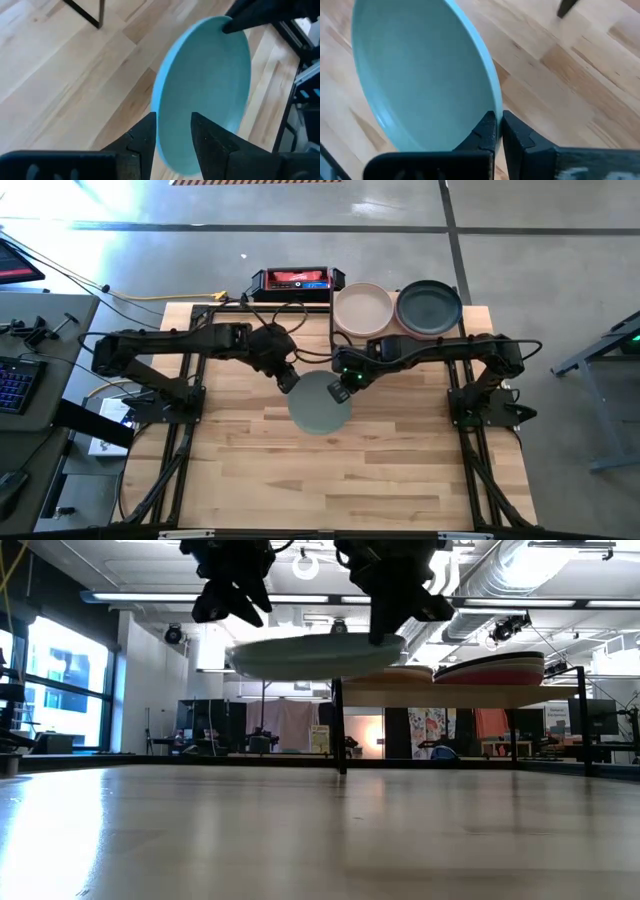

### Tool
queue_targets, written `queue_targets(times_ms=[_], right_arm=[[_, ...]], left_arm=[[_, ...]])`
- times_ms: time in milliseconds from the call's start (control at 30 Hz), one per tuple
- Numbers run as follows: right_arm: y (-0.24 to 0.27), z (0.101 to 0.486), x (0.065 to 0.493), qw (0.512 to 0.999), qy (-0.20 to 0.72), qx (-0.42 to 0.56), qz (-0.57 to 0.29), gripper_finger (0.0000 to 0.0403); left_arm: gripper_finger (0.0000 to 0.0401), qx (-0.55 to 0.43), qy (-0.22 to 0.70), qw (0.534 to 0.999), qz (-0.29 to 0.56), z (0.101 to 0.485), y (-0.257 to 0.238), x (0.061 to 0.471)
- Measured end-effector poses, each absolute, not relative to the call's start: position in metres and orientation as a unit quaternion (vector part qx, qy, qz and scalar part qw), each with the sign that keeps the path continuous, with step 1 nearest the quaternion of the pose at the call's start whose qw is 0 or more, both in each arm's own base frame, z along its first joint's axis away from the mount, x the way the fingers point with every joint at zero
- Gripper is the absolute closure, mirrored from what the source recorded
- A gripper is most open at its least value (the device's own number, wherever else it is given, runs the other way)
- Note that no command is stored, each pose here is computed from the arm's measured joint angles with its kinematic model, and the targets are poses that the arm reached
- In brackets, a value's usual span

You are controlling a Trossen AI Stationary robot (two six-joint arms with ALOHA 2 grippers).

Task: Place and stack plates onto a shelf
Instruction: Stack the light blue plate on top of the gray plate on the shelf

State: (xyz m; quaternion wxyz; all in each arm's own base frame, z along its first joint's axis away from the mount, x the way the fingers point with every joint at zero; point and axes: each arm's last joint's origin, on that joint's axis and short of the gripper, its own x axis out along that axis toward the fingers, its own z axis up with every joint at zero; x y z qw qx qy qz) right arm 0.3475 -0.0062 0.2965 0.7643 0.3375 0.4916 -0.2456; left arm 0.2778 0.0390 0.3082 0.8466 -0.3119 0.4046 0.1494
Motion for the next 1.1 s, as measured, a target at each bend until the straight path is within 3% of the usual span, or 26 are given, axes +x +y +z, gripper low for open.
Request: queue_targets(times_ms=[433,767,1100], right_arm=[[-0.038,0.322,0.321,0.771,0.497,0.337,-0.211,0.0403],[-0.106,0.349,0.278,0.783,0.448,0.36,-0.238,0.0403],[-0.181,0.354,0.232,0.772,0.396,0.42,-0.266,0.0403]], left_arm=[[0.0288,-0.304,0.382,0.858,0.159,0.319,0.047,0.268],[0.0288,-0.292,0.383,0.862,0.16,0.319,0.048,0.268],[0.0288,-0.28,0.378,0.863,0.185,0.319,0.049,0.267]])
